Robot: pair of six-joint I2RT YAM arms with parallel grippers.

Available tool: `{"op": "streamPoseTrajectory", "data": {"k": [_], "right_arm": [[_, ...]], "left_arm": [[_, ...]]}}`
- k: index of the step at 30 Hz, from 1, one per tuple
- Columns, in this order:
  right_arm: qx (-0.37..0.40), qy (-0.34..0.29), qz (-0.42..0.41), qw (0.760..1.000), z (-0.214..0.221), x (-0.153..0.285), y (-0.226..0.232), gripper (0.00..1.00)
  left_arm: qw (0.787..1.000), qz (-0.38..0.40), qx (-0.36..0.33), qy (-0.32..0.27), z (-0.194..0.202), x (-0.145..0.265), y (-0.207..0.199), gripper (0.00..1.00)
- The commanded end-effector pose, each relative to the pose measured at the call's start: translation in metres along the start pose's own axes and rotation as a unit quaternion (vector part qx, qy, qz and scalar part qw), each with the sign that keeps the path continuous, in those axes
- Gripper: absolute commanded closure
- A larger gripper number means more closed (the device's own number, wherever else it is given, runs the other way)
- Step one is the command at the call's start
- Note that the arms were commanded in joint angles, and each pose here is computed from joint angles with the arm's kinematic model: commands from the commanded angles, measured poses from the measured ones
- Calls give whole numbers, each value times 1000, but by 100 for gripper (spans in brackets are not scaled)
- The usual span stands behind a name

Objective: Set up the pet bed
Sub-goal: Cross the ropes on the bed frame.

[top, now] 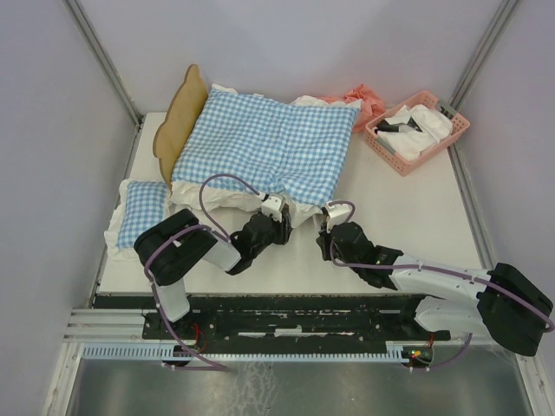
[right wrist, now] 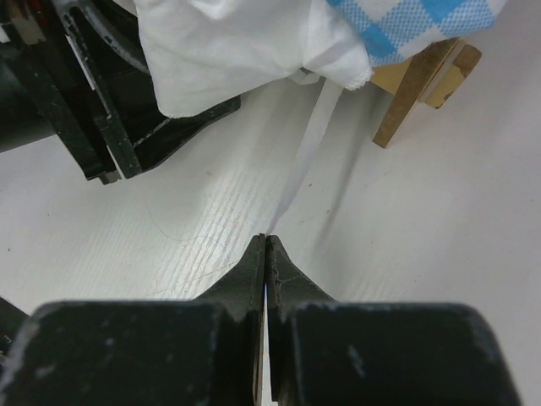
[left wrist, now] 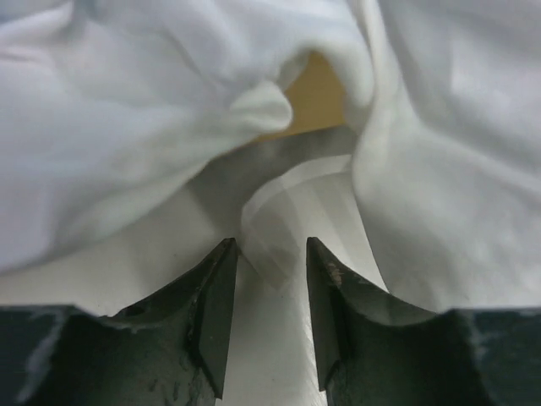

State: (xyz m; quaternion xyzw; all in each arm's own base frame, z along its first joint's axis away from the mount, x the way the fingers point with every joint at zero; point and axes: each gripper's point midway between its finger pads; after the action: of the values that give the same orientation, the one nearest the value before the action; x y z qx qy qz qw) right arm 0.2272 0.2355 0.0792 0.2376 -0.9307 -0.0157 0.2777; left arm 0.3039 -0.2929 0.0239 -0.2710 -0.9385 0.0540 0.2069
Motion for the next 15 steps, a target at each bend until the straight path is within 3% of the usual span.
{"op": "streamPoseTrajectory", "data": {"k": [1,4,8,11,15], "right_arm": [[-11,-25,-10,1000,-13,-1,6,98],[-14,-30,-11,999,-16,-1,7,98],[-23,-41,-31,998,-21,-1,15,98],[-27,-43,-23,998,-20,-6,14,98],[-26,-33,-30,999,-21,-11,20,98]], "left_arm": [[999,-43,26,-19,-8,-7,9,66],[999,-22,32,-4,1,3,1,96],[996,49,69,6,10,33,-41,97],[990,96,103,11,16,48,-72,95],[985,105,137,-13,-3,63,-74,66]]}}
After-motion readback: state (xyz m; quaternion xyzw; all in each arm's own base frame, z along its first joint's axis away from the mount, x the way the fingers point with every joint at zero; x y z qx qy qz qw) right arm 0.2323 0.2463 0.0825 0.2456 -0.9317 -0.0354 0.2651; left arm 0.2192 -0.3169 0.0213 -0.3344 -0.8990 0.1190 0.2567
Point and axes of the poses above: each gripper's point midway between its finger pads, its own x axis back along the fingers, its own y axis along the line the jaws close on, z = x × y
